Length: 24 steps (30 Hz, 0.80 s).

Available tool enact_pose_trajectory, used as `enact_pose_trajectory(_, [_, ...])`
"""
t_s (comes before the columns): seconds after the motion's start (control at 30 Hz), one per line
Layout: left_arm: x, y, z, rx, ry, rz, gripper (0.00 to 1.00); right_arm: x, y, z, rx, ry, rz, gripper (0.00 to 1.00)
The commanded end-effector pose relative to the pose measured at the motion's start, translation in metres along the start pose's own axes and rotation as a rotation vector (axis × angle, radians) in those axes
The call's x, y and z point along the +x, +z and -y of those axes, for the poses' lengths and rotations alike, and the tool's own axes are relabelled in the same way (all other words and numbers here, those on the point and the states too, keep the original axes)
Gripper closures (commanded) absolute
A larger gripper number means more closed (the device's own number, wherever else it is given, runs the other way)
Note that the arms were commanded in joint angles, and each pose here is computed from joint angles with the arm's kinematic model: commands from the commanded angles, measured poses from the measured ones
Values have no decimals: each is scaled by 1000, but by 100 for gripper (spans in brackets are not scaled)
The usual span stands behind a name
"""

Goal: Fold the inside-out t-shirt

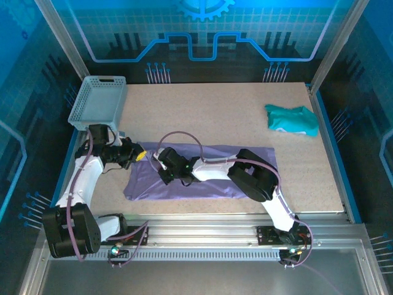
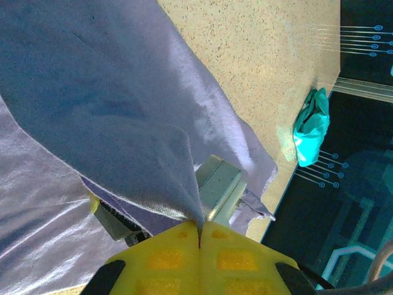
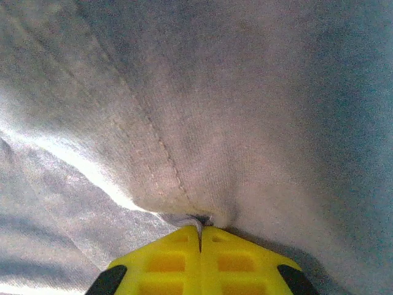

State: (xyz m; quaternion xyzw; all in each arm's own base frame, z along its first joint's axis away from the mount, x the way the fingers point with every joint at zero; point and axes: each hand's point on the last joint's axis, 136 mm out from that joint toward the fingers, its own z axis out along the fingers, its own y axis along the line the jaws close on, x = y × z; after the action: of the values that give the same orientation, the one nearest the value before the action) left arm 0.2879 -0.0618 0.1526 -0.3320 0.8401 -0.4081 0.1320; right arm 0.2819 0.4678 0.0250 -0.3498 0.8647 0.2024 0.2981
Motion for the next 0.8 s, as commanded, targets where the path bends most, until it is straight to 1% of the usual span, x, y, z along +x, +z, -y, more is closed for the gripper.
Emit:
enact_pose_trajectory(0.0, [1, -4, 2, 16, 26, 3, 100, -6, -10, -7, -60, 24, 2, 100])
enact_pose_trajectory(0.2, [0, -5, 3, 15, 27, 9, 100, -24, -36, -12, -111, 32, 49, 100])
enact_pose_trajectory(0.33, [1, -4, 0, 9, 27, 9, 100, -26, -61, -15, -139, 6, 52, 100])
enact_pose_trajectory(0.47, [3, -2, -9, -17, 26, 10, 100, -17, -75, -19, -163, -18, 14, 100])
enact_pose_trajectory(0.77, [13, 5, -35, -68, -3, 2, 100, 6, -80, -20, -186, -70, -89, 100])
